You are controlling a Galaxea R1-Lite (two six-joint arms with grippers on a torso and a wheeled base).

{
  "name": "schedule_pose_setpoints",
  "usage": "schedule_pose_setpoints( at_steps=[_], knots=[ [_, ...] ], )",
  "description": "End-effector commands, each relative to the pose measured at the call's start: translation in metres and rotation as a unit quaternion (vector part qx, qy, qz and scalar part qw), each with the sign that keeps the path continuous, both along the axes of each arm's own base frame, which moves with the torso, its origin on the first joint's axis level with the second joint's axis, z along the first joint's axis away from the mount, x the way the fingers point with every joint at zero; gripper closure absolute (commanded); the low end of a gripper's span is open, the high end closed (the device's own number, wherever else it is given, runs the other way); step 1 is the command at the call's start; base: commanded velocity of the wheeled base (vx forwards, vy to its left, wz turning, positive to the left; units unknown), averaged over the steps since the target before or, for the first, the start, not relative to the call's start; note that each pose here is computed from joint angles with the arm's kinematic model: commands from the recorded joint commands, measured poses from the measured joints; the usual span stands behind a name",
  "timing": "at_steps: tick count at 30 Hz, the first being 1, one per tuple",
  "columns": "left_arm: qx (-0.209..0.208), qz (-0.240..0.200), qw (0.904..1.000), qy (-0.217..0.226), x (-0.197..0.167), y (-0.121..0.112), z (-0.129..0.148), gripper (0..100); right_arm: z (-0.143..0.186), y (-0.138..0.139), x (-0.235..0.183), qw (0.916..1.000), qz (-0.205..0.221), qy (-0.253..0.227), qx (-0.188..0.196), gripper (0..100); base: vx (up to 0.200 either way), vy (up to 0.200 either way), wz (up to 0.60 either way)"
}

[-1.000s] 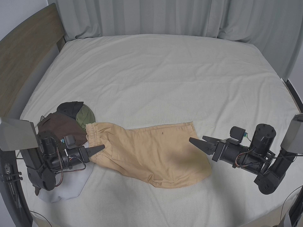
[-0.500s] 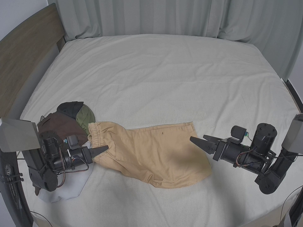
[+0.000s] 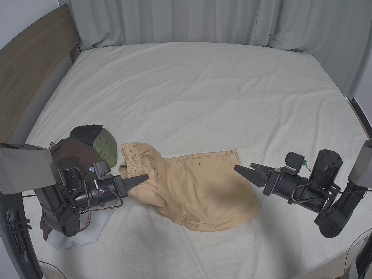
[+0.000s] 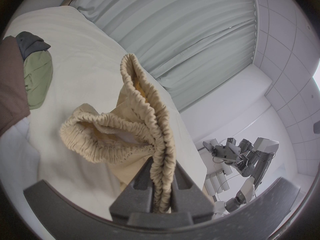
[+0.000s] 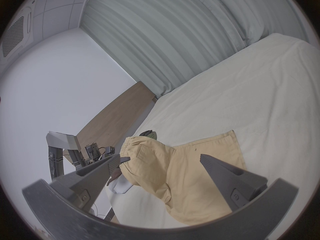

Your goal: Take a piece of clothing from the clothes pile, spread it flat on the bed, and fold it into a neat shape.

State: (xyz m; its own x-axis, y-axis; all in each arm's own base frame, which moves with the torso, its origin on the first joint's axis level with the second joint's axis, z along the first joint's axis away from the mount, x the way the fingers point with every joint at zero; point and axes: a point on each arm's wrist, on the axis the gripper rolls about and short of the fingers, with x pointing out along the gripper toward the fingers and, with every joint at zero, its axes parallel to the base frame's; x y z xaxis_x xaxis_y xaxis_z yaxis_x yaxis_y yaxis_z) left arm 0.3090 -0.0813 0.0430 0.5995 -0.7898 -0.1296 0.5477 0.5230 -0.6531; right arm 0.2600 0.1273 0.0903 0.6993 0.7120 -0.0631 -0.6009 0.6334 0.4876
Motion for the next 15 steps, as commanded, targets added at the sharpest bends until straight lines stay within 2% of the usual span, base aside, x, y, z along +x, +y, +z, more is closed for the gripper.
schedule_pose_setpoints(
  at_steps=[1, 6, 15],
  knots=[
    [-0.008, -0.018, 0.9998, -0.007, 0.002, -0.021, 0.004, 100, 0.002, 0.0, 0.0, 1.0, 0.0, -0.004, 0.002, 0, 0.0, 0.0, 0.0],
    [-0.01, -0.032, 0.9994, -0.004, 0.007, -0.034, -0.003, 100, 0.002, 0.0, 0.001, 1.0, -0.001, -0.004, 0.002, 0, 0.0, 0.0, 0.0],
    [-0.025, -0.038, 0.999, 0.0, 0.011, -0.041, 0.0, 100, 0.01, -0.002, 0.001, 0.9998, -0.004, -0.017, 0.008, 0, 0.0, 0.0, 0.0]
  ],
)
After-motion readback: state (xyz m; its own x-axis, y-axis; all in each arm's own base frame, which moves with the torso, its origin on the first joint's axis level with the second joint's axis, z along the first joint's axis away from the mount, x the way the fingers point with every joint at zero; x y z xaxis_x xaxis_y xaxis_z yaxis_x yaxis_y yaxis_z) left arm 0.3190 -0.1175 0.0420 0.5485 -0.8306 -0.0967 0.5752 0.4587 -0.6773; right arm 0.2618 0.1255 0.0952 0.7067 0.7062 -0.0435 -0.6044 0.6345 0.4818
